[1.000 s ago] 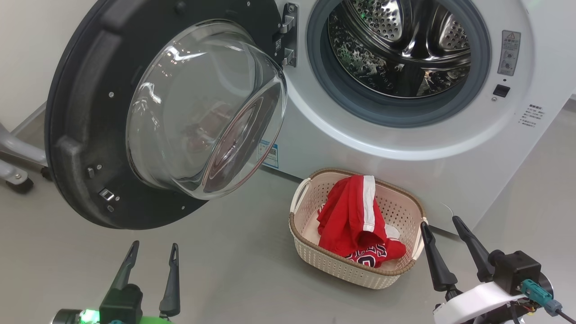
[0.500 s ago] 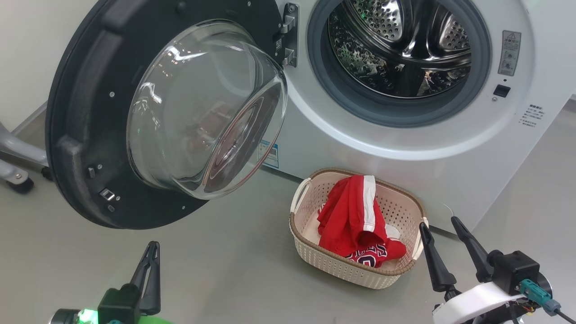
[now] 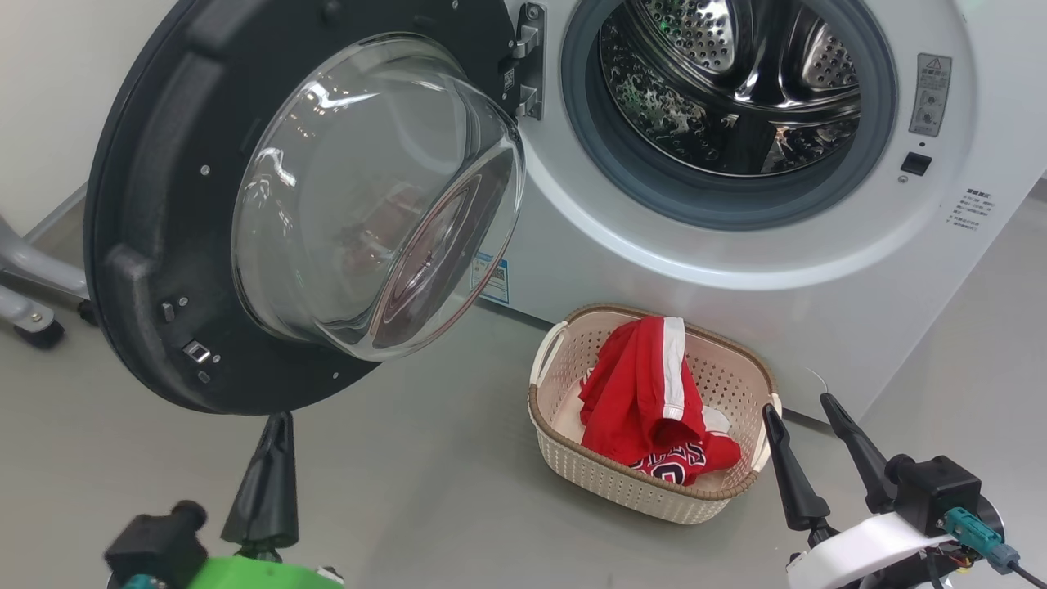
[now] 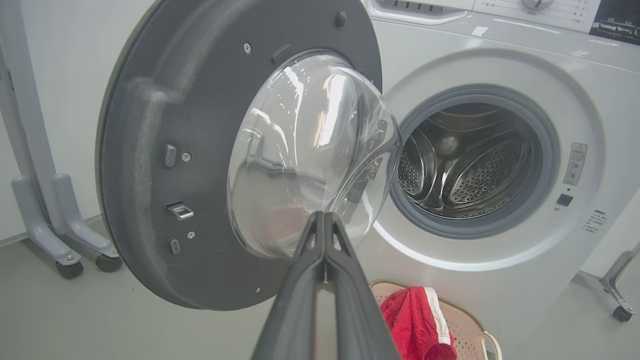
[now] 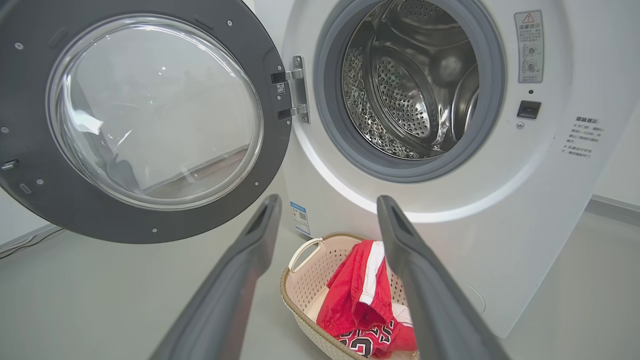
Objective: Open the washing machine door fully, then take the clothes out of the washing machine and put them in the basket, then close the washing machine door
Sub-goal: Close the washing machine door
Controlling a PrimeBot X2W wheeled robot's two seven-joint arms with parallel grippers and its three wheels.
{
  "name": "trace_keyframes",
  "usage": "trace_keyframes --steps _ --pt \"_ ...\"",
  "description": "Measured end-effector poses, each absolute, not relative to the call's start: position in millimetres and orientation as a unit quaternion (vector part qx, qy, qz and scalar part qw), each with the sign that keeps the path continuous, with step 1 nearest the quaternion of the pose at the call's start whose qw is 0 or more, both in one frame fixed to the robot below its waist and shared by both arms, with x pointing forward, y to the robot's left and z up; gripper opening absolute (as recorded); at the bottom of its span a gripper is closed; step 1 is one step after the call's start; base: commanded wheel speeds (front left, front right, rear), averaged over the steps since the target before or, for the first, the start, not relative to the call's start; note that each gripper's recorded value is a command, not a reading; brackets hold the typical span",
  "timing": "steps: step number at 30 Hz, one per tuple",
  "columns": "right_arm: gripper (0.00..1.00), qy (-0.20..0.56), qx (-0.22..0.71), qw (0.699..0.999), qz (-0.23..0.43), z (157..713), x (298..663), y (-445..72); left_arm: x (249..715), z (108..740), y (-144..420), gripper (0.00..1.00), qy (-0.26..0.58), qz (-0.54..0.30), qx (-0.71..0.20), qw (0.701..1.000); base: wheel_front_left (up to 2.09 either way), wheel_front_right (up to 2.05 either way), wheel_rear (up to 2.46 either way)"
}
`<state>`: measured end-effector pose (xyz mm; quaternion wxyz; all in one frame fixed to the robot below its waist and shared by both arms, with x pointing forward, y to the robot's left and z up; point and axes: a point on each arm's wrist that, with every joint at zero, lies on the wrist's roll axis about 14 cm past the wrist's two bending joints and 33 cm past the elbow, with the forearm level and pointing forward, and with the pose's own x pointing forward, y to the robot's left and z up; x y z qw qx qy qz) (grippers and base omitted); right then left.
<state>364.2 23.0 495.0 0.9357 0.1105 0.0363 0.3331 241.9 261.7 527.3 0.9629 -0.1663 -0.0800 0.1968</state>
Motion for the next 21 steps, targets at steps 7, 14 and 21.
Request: trace_keyframes --steps 7,14,21 --pt "1.0 0.038 0.11 0.935 0.334 494.6 364.3 23.3 235.8 565.2 277.3 0.0 -0.188 0.171 -0.365 0.895 0.0 0.0 0.0" --pt "1.0 0.04 0.111 0.936 0.332 493.4 365.4 22.5 221.8 606.2 300.1 0.0 -0.294 0.149 -0.485 0.81 0.0 0.0 0.0" --pt "1.0 0.045 0.109 0.937 0.33 490.1 369.9 18.7 194.9 647.6 368.9 0.0 -0.402 0.19 -0.475 0.76 0.0 0.0 0.0"
